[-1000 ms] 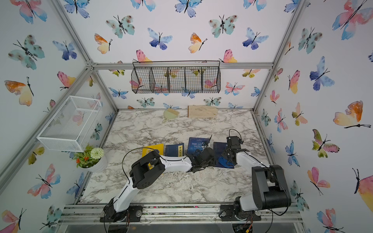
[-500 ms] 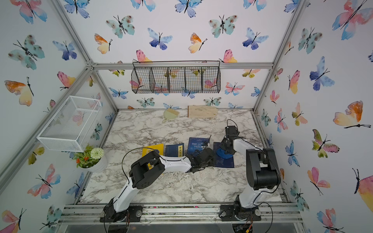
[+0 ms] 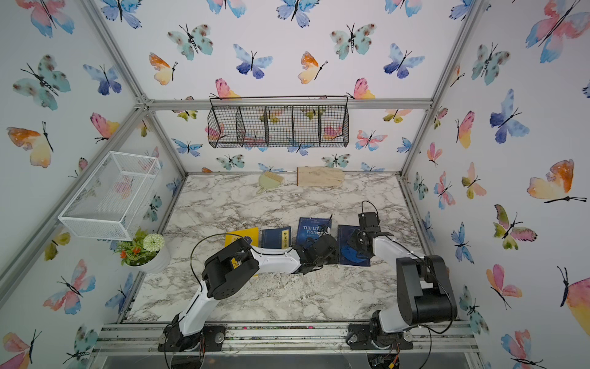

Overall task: Wipe the cover of the book
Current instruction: Wipe the dirt from the cover of the book.

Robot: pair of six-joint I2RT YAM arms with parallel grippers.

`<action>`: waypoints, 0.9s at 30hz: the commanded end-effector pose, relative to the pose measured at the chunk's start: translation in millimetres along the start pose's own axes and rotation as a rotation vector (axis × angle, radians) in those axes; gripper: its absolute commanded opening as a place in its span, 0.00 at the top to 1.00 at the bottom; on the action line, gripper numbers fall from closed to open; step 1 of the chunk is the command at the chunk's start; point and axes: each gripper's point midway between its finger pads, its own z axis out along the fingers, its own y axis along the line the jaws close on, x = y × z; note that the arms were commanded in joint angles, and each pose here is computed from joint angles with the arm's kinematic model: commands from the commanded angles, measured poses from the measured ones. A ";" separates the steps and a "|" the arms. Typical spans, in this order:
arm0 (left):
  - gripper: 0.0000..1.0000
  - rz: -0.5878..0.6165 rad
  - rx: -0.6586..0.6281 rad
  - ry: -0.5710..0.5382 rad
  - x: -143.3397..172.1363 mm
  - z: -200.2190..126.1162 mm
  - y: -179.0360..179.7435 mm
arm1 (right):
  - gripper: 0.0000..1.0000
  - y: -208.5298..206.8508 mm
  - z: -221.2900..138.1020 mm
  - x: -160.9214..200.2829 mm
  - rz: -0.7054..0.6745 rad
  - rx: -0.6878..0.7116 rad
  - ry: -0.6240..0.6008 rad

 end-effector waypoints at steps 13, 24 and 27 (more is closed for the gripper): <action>0.85 0.027 -0.127 0.113 31.4 7.8 38.4 | 0.99 7.5 61.6 -15.7 -0.013 0.172 0.178; 0.85 0.029 -0.120 0.118 32.2 13.4 36.4 | 0.99 -40.9 13.3 65.4 0.016 0.130 0.229; 0.85 0.031 -0.118 0.118 32.3 13.8 35.3 | 0.98 -46.1 8.3 70.5 0.021 0.116 0.203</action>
